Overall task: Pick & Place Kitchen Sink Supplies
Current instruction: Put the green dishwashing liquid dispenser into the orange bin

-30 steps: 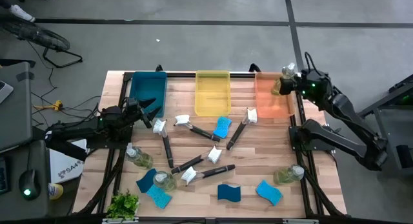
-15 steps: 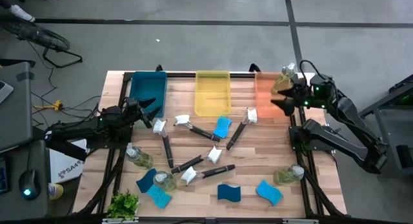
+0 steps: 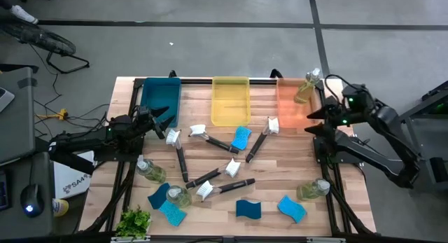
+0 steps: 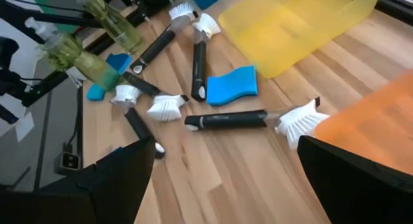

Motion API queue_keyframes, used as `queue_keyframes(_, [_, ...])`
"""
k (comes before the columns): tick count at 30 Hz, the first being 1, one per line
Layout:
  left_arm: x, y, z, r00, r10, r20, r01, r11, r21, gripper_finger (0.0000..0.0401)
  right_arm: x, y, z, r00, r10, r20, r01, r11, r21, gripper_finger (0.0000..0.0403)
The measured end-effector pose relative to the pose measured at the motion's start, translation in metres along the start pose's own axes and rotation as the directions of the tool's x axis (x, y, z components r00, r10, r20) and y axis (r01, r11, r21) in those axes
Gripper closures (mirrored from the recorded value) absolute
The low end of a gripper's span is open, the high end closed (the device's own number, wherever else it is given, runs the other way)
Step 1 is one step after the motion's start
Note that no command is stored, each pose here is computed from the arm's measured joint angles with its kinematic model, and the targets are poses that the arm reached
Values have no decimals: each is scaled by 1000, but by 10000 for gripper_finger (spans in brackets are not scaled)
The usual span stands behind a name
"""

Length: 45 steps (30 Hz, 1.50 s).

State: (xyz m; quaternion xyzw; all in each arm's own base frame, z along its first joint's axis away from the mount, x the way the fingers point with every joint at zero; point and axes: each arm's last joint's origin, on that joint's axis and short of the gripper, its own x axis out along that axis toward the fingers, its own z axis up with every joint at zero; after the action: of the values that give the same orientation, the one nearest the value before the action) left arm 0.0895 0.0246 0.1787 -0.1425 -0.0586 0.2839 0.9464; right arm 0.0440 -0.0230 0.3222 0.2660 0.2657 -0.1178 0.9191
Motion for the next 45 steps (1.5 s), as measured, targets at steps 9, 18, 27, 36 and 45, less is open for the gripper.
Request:
queue_keyframes(9, [0,0,0,1000,0,0,0,1000,0,121,-53,33,-8,997,-46,-68,45,999,-8,29])
queue_keyframes(18, [0,0,0,1000,0,0,0,1000,0,121,-85,54,-12,1000,26,-5,-26,997,-78,29])
queue_keyframes(27, [0,0,0,1000,0,0,0,1000,0,121,-95,62,-4,998,60,23,-58,994,-92,29])
queue_keyframes(36, [0,0,0,1000,0,0,0,1000,0,121,-83,57,27,999,37,-29,-40,995,-95,29])
queue_keyframes(45, [0,0,0,1000,0,0,0,1000,0,121,-48,41,73,997,18,-79,-26,995,-97,29])
